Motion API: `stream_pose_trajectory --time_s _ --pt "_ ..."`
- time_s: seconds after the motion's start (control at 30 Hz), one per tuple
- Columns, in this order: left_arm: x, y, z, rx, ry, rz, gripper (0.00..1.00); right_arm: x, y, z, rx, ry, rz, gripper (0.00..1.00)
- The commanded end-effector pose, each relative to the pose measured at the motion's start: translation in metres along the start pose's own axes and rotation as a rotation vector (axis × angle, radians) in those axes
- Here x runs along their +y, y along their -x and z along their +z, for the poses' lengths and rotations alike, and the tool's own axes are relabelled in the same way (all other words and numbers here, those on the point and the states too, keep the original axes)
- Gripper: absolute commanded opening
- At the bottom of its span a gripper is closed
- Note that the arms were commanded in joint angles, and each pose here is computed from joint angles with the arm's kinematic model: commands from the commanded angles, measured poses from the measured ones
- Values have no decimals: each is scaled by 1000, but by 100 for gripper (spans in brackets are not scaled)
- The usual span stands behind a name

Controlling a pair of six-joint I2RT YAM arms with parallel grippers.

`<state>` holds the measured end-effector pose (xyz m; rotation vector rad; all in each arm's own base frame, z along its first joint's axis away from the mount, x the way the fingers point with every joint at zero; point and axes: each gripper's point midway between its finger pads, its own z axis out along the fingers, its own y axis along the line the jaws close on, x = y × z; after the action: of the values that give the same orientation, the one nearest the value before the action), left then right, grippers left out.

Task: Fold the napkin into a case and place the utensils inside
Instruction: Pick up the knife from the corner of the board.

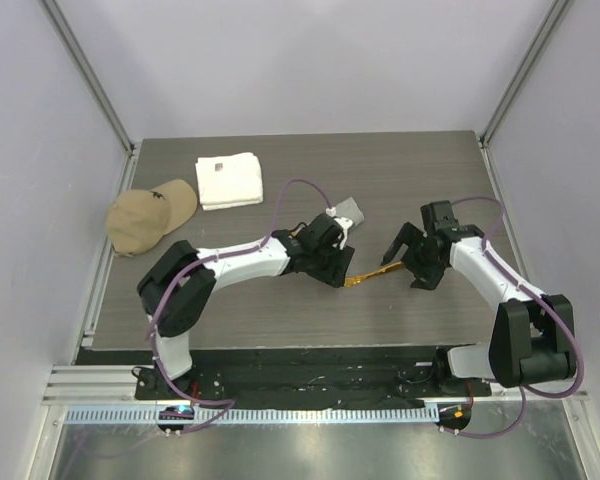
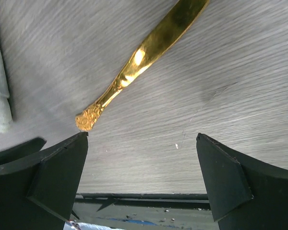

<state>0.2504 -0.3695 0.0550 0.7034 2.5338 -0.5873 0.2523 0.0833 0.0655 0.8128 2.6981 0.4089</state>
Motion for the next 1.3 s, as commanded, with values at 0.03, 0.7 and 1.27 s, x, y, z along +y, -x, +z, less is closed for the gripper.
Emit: stream_pose_trajectory --time_s 0.03,0.7,1.27 --pt "-24 53 -17 -241 -70 159 56 4 21 -8 -32 -64 38 100" --pt "-67 56 3 -178 -132 184 21 -15 73 9 -161 -161 -31 25" --pt "-69 51 2 -126 -170 154 24 -18 95 35 -160 -175 -60 1"
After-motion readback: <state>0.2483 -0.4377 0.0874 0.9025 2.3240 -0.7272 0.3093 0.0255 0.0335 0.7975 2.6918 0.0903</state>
